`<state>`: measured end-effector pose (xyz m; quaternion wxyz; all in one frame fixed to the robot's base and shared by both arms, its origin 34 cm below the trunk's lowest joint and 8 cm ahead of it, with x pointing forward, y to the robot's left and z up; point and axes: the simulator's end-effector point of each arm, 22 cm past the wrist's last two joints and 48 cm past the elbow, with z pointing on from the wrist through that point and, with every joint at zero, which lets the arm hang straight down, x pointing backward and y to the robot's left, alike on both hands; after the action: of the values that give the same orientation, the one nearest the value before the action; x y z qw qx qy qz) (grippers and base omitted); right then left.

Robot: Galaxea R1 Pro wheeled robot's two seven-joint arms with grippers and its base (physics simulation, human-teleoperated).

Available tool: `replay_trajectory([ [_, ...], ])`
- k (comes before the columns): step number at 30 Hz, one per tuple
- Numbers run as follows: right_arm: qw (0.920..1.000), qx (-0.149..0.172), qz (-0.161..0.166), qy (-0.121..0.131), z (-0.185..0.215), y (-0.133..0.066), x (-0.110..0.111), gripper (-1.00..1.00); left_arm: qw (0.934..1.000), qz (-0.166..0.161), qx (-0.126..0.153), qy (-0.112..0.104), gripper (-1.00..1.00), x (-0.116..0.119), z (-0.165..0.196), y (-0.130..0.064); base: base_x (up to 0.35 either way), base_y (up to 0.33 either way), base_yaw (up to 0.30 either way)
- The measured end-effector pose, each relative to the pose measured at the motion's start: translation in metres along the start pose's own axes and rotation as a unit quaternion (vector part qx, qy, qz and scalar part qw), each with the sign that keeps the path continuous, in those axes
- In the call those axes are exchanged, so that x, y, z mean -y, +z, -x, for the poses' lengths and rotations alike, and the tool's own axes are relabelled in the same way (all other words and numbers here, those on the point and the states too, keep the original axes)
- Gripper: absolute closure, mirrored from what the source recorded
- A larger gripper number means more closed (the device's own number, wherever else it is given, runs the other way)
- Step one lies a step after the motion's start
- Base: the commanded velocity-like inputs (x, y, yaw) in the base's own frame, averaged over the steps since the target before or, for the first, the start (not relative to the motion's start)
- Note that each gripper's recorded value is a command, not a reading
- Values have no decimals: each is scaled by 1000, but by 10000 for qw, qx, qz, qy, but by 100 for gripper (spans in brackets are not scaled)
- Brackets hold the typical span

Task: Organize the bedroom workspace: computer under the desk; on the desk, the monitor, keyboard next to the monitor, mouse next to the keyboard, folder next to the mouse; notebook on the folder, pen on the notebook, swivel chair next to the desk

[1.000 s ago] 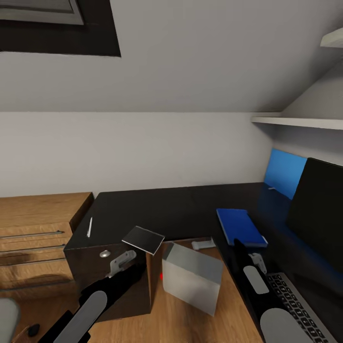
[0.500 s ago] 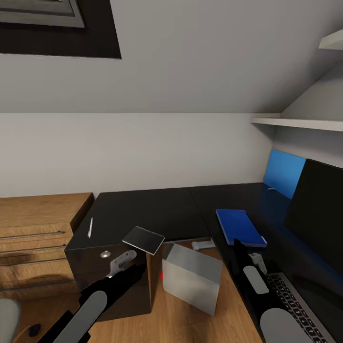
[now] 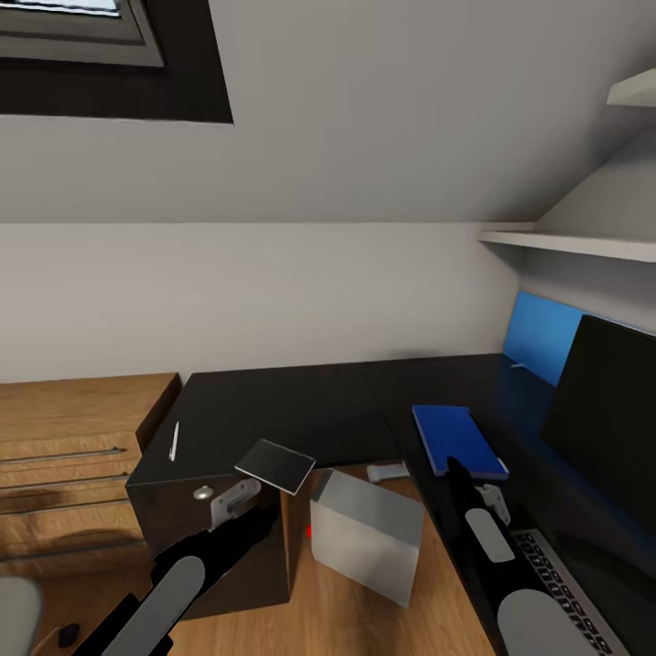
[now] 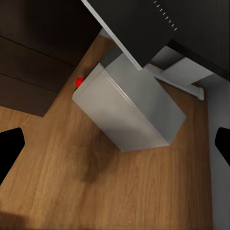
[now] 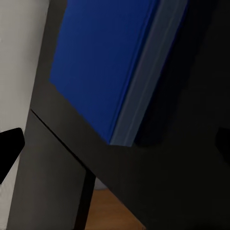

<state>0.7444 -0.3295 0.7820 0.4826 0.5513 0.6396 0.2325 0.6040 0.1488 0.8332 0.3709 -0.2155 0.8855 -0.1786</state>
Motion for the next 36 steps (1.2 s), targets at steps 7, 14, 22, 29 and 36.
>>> replay_trajectory([
  [7,10000,-2,1,-4,4,-5,-10,-100,10000,0,-2,-1,-100,6,7,-7,0,0,0],
  [14,10000,-3,0,-5,8,-9,-19,-100,10000,-1,-3,-2,-100,11,13,-15,0,0,0],
  [22,10000,-9,9,-15,12,-15,-30,-100,10000,-4,-8,0,-100,17,20,-23,0,0,0],
  [29,10000,-17,13,-18,14,-20,-38,-100,10000,-5,-11,1,-100,22,25,-30,0,0,0],
  [36,10000,-18,17,-24,18,-25,-47,-100,10000,-2,-13,1,-100,27,31,-37,0,0,0],
])
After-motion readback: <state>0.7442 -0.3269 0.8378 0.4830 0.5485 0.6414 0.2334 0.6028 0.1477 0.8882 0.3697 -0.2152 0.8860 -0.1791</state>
